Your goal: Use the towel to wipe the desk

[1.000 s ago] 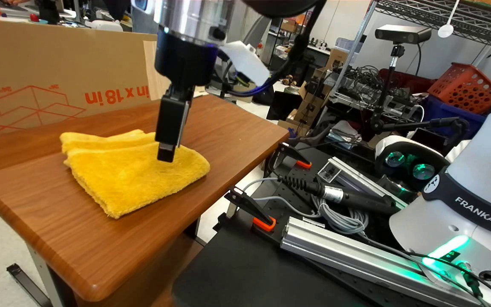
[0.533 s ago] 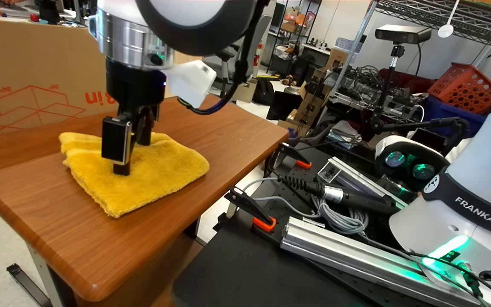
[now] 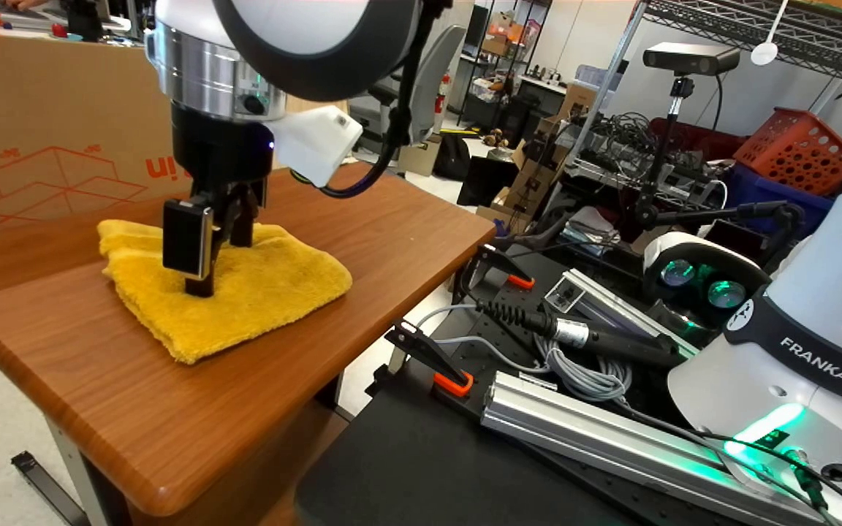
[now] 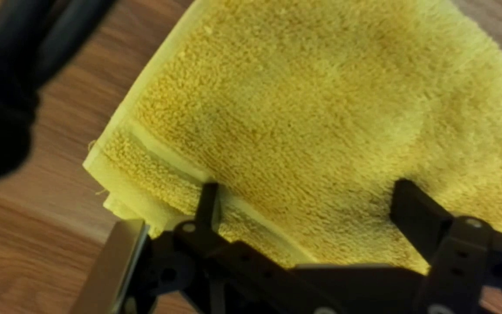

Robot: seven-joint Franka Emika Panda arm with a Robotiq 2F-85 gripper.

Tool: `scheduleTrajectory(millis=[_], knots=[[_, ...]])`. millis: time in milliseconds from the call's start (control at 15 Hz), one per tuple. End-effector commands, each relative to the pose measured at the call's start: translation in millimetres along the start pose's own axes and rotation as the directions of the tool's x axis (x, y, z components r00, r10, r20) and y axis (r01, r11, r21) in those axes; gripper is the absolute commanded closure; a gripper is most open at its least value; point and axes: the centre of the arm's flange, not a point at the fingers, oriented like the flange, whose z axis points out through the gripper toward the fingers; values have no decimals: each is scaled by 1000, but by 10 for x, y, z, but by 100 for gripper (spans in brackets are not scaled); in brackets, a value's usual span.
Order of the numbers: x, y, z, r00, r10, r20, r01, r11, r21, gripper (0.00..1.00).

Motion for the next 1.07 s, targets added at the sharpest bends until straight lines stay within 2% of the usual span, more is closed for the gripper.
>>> scheduleTrajectory(millis=[0,267,600,800,1000], knots=[[-402,290,-165,999,37,-5,-37,999,-40,0],[-928,719,5,992,112,52,-108,990,-86,0],[-1630,1371,110,971,227,68,-214,964,-159,0],[-2034,1893,185,945,325,42,-306,920,-247,0],[-2381,2313,312,901,429,60,-398,874,-280,0]])
